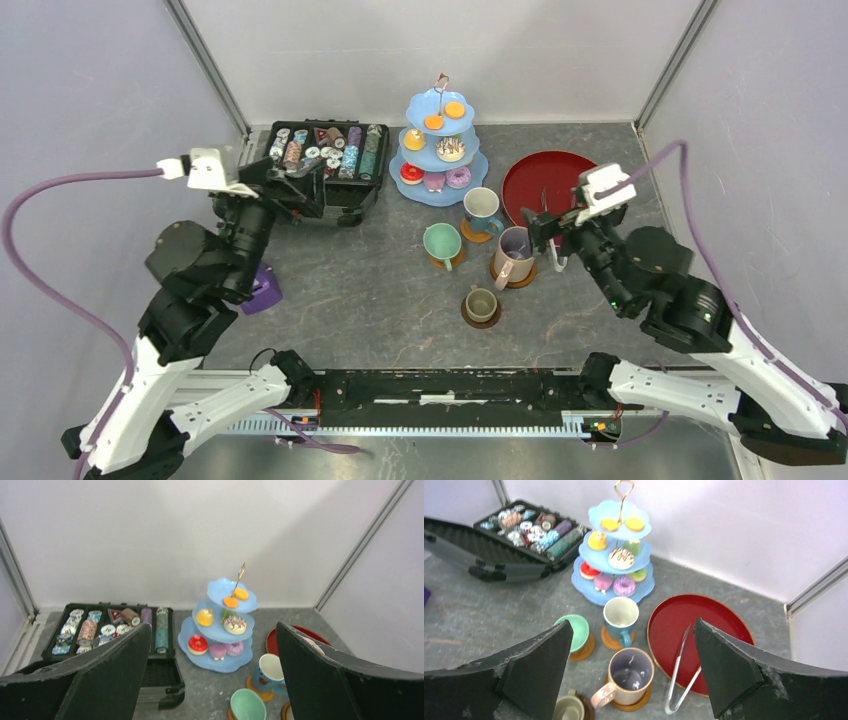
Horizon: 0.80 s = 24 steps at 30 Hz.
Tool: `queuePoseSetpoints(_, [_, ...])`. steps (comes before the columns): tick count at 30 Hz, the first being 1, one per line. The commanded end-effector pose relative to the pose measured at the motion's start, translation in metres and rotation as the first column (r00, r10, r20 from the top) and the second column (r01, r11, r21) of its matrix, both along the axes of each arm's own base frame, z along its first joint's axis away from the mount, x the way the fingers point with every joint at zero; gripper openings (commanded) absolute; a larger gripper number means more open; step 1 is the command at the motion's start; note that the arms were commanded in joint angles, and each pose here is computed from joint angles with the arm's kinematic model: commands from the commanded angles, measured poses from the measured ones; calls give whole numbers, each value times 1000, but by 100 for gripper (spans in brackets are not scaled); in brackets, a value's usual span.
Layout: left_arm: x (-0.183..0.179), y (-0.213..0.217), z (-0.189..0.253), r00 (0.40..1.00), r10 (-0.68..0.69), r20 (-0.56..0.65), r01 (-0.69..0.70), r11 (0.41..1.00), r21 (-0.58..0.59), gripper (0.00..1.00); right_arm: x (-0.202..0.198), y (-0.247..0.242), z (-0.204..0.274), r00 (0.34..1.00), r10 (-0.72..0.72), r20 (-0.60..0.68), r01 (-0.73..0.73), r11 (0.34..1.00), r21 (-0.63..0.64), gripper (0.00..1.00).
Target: Serve the afternoon tea
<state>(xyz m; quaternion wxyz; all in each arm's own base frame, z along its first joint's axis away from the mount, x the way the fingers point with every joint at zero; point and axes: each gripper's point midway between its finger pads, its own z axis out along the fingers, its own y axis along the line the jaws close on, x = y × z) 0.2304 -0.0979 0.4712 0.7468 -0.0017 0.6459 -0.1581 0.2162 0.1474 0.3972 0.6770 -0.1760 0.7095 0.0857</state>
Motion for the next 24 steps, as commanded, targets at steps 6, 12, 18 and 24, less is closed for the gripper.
queuePoseSetpoints(6, [-23, 21, 61, 990, -3, 138, 8, 999, -35, 100, -22, -60, 81, 958, -76, 276, 33, 987, 159, 98])
queuePoseSetpoints(12, [-38, 35, 90, 977, 10, 213, 13, 994, -106, 100, -40, -87, 107, 924, -100, 368, 6, 969, 247, 98])
queuePoseSetpoints(18, [-49, 45, 105, 965, 24, 261, 19, 987, -162, 100, -53, -101, 123, 889, -107, 445, -32, 955, 296, 98])
queuePoseSetpoints(24, [-45, 43, 106, 963, 30, 267, 16, 985, -171, 100, -49, -105, 118, 886, -142, 442, 7, 956, 293, 98])
